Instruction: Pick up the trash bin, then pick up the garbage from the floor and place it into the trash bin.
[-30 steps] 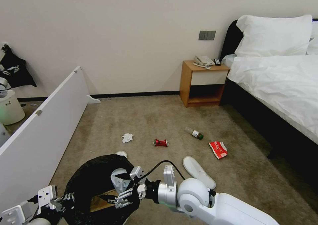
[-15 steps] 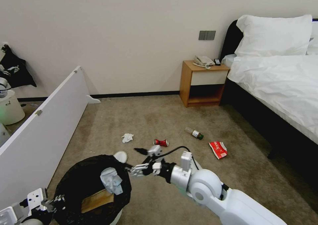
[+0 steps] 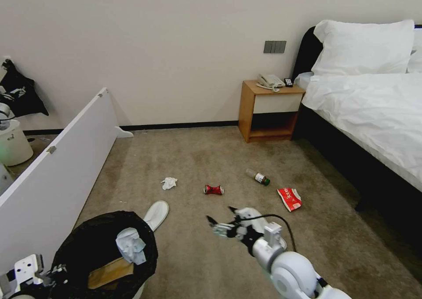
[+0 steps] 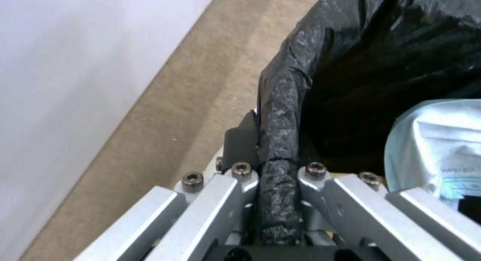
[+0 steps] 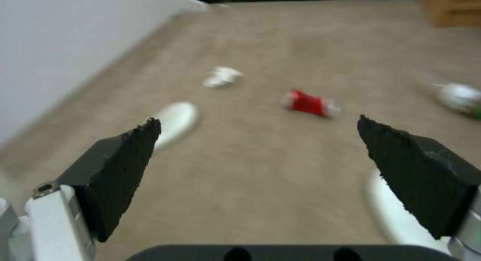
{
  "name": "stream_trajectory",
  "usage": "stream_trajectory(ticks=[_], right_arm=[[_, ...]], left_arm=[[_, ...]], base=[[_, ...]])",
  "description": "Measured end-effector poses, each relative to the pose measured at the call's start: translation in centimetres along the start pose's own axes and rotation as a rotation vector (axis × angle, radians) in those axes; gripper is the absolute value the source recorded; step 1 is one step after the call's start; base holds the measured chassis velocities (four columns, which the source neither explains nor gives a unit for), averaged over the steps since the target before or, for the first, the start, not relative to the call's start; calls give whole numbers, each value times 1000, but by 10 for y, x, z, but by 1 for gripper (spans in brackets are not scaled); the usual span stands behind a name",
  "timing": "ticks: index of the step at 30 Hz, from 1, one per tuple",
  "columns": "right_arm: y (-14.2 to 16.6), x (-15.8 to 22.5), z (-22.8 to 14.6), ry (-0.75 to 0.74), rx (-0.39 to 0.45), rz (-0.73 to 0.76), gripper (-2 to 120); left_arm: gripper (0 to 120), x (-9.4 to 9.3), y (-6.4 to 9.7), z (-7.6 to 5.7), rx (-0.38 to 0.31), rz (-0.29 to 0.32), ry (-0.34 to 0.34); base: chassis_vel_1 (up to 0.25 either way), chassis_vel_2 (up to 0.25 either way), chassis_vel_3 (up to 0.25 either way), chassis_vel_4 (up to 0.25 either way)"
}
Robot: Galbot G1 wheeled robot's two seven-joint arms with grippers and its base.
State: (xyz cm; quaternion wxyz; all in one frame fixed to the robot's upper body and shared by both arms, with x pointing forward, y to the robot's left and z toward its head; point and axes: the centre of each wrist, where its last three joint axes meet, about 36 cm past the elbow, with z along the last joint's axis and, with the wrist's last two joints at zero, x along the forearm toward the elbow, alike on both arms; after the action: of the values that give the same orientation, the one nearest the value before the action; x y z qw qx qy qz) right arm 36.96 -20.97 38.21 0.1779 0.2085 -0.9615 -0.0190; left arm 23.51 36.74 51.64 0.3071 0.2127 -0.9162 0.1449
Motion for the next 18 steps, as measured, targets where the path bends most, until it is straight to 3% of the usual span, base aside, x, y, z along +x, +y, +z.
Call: stream_trajectory(ticks=[12, 18], right_arm=[[-24, 52, 21, -44, -4, 213, 100], [-32, 84, 47, -32, 47, 284, 100]], left_arm=[[3, -7, 18, 0, 44, -54, -19], [3, -12, 27, 1, 60, -68, -9]], base=[[0, 0, 0, 0], [0, 0, 0, 0]])
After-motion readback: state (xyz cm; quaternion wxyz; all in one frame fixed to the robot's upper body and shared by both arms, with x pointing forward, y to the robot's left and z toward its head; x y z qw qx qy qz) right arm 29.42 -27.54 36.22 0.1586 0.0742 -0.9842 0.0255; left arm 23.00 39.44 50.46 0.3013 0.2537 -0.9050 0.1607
